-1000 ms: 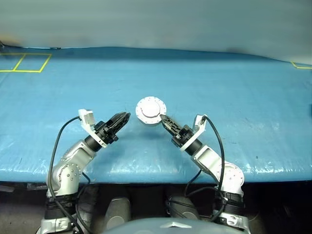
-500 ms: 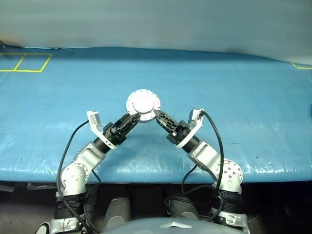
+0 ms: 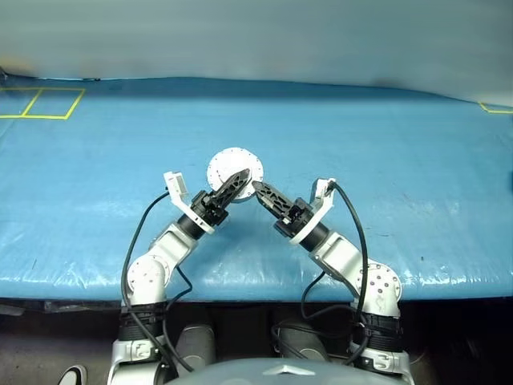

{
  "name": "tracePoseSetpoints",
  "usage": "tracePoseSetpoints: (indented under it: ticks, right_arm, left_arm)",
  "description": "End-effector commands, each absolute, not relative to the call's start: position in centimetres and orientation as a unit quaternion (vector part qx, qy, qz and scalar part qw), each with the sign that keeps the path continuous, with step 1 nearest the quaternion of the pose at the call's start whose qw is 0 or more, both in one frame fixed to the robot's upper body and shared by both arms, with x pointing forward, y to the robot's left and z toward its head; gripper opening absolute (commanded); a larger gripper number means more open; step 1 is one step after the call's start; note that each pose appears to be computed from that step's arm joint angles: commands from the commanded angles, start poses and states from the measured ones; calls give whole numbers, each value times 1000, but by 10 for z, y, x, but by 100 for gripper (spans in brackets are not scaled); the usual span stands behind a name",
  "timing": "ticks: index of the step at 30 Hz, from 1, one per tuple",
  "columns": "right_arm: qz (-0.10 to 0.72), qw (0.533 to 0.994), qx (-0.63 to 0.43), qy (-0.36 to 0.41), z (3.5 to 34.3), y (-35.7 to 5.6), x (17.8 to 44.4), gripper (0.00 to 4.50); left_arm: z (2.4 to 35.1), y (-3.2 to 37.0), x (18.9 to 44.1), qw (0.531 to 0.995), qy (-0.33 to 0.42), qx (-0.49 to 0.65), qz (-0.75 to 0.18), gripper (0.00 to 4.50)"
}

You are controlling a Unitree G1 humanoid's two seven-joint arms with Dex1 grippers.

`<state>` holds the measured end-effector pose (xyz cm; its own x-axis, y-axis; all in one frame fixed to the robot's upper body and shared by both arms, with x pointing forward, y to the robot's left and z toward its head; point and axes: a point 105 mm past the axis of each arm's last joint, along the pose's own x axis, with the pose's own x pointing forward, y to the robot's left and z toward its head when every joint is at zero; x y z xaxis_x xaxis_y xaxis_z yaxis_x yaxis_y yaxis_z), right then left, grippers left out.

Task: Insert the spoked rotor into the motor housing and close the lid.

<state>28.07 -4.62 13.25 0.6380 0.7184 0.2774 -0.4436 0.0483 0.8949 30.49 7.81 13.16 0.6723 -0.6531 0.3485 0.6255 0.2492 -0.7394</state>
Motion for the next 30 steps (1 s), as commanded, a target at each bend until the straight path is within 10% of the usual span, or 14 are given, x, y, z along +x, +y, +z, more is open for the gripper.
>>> tracePoseSetpoints:
  ticks: [1, 16, 23, 30]
  right_arm:
    - [424, 708, 557, 96, 147, -45, 279, 116]
    - [376, 782, 489, 90, 135, -48, 292, 116]
    - [375, 765, 516, 87, 134, -48, 292, 355]
    - [350, 774, 519, 91, 130, -52, 298, 359]
  left_arm:
    - [130, 80, 316, 823, 21, -434, -366, 300]
    - [134, 85, 328, 836, 2, -445, -321, 291]
    - [132, 90, 336, 846, -3, -444, -294, 250]
    - [135, 96, 341, 856, -17, -431, -286, 237]
